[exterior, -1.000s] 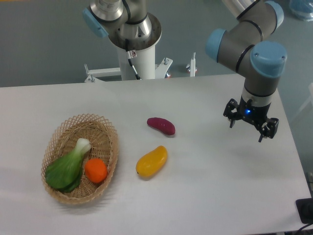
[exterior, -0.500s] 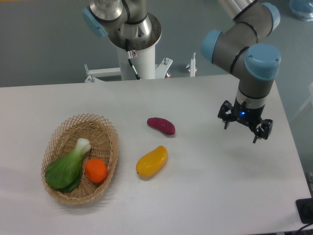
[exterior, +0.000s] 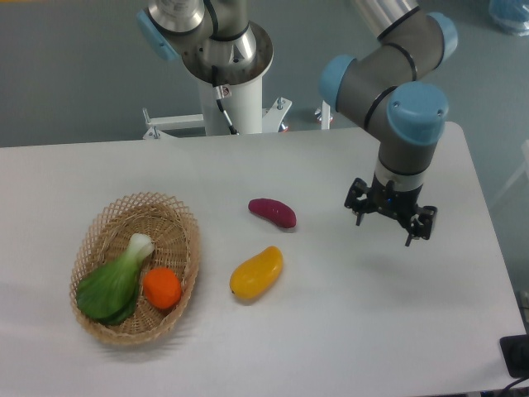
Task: Pick up the orange from the basket
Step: 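Move the open gripper across the table toward the wicker basket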
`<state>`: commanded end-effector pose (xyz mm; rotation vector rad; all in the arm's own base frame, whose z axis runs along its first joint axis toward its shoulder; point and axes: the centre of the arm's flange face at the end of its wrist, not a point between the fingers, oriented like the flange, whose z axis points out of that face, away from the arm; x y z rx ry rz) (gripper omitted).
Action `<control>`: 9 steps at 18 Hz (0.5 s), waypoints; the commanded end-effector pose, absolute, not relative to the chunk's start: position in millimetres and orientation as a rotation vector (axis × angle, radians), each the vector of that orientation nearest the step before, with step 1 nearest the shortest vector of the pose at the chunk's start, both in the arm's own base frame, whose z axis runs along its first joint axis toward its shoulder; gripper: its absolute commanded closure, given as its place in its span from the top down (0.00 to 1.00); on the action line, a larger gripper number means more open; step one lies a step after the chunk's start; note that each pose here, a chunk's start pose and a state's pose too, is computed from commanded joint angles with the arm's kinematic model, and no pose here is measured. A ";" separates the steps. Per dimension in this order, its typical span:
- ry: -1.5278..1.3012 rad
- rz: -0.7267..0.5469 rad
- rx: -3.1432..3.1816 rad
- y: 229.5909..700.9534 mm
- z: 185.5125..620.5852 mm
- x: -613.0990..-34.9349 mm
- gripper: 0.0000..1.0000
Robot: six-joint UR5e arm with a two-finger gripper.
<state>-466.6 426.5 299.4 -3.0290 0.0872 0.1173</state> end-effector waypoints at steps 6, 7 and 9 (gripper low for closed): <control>-0.072 0.066 -3.012 462.9 295.6 -428.9 1.00; -0.100 0.043 -2.996 474.7 295.7 -416.3 1.00; -0.131 0.006 -2.970 488.6 298.6 -399.7 1.00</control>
